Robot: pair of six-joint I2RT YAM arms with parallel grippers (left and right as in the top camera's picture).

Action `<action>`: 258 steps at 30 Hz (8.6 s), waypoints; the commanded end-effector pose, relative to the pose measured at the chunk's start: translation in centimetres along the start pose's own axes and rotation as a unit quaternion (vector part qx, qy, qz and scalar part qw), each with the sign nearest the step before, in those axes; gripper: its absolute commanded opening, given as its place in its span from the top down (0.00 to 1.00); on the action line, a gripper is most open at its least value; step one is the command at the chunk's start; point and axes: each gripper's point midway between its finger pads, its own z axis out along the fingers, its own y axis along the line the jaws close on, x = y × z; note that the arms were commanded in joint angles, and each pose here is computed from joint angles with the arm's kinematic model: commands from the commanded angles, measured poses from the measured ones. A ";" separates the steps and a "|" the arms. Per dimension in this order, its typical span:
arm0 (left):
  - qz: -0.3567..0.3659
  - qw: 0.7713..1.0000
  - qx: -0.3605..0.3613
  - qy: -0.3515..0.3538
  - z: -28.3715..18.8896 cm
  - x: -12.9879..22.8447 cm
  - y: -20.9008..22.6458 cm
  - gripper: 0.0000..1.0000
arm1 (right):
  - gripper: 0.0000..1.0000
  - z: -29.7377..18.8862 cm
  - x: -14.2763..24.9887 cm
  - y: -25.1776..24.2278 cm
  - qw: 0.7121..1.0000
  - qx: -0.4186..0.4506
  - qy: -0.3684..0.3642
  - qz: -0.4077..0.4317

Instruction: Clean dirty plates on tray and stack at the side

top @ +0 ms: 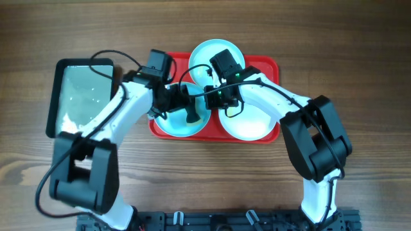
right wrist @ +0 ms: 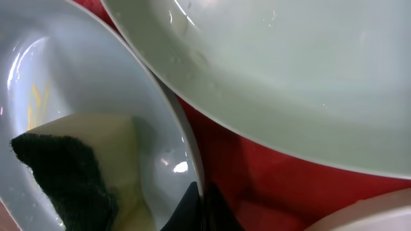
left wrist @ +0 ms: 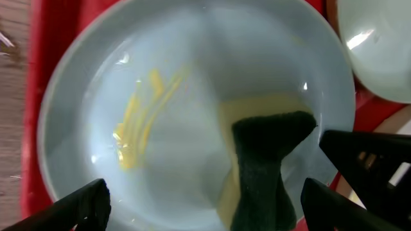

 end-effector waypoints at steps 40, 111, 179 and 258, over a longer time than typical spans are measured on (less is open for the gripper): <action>0.065 0.950 -0.279 -0.124 1.4 -4.0 6.6 0.96 | 0.96 0.7 0.2 -0.5 1.000 0.010 0.007 0.010; 0.015 0.965 -0.261 -0.020 2.0 -1.7 11.3 0.96 | 0.96 0.7 0.2 -0.4 1.000 0.007 0.009 0.010; -0.225 0.953 -0.070 -0.190 -16.6 -4.5 17.1 0.96 | 0.96 -19.5 -9.1 7.1 0.722 0.409 -0.294 -0.475; -0.225 0.953 -0.070 -0.189 -16.5 -4.5 17.1 0.96 | 0.23 -11.8 -12.1 -11.9 0.960 0.113 -0.256 0.020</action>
